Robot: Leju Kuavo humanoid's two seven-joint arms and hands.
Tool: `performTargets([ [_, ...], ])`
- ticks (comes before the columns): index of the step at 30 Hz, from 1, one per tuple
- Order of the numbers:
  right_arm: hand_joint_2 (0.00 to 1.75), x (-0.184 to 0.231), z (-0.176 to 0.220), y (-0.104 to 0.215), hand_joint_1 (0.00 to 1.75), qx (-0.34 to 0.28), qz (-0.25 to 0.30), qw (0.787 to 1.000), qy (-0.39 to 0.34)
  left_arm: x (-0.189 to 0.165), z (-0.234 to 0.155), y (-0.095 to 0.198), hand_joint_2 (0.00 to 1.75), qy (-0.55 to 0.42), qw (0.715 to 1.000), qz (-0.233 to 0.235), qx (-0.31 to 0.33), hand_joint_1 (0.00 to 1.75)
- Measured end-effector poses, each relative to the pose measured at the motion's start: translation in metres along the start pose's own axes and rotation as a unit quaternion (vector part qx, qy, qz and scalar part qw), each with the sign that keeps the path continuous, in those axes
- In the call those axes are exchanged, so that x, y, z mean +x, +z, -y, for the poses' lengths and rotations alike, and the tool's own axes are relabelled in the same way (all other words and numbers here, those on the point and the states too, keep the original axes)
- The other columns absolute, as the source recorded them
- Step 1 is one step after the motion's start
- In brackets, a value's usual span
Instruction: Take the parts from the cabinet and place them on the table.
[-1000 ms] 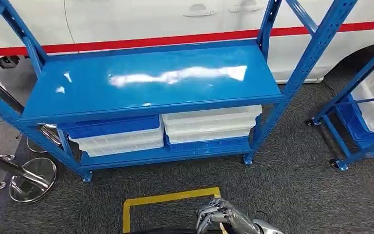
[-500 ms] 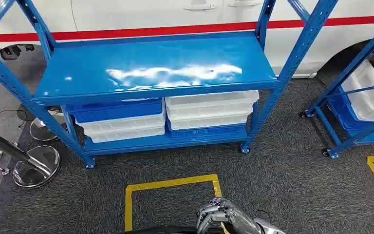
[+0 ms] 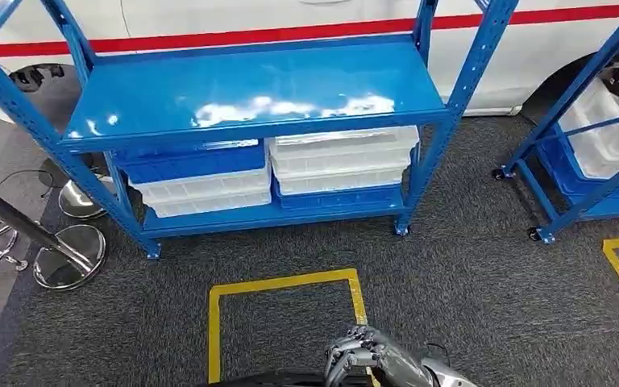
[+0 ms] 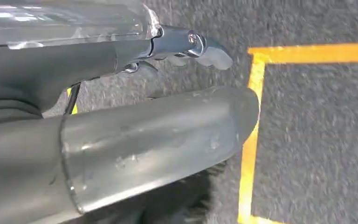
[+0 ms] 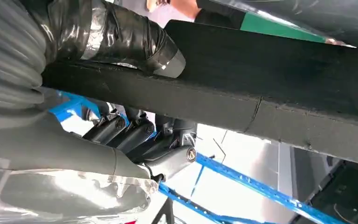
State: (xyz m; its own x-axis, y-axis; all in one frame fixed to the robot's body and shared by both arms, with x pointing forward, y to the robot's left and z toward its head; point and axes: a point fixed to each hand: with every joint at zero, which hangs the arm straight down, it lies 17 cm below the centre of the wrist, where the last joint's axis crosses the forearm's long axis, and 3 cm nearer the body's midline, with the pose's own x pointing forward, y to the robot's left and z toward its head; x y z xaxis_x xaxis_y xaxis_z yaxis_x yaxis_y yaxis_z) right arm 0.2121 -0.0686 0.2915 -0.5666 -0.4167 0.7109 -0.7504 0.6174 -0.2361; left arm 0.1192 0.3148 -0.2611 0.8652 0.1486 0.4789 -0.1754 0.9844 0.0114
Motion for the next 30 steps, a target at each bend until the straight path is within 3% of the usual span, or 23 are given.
performTargets([
  [16, 1.75, 0.004, 0.001, -0.001, 1.66, 0.016, 0.011, 1.000, 0.022, -0.003, 0.013, 0.001, 0.00, -0.015, 1.000, -0.005, -0.015, 0.00],
  [30, 1.75, 0.019, 0.005, -0.007, 1.66, 0.017, 0.039, 0.999, 0.011, -0.005, 0.003, -0.001, 0.00, -0.049, 0.999, -0.009, 0.013, 0.00],
])
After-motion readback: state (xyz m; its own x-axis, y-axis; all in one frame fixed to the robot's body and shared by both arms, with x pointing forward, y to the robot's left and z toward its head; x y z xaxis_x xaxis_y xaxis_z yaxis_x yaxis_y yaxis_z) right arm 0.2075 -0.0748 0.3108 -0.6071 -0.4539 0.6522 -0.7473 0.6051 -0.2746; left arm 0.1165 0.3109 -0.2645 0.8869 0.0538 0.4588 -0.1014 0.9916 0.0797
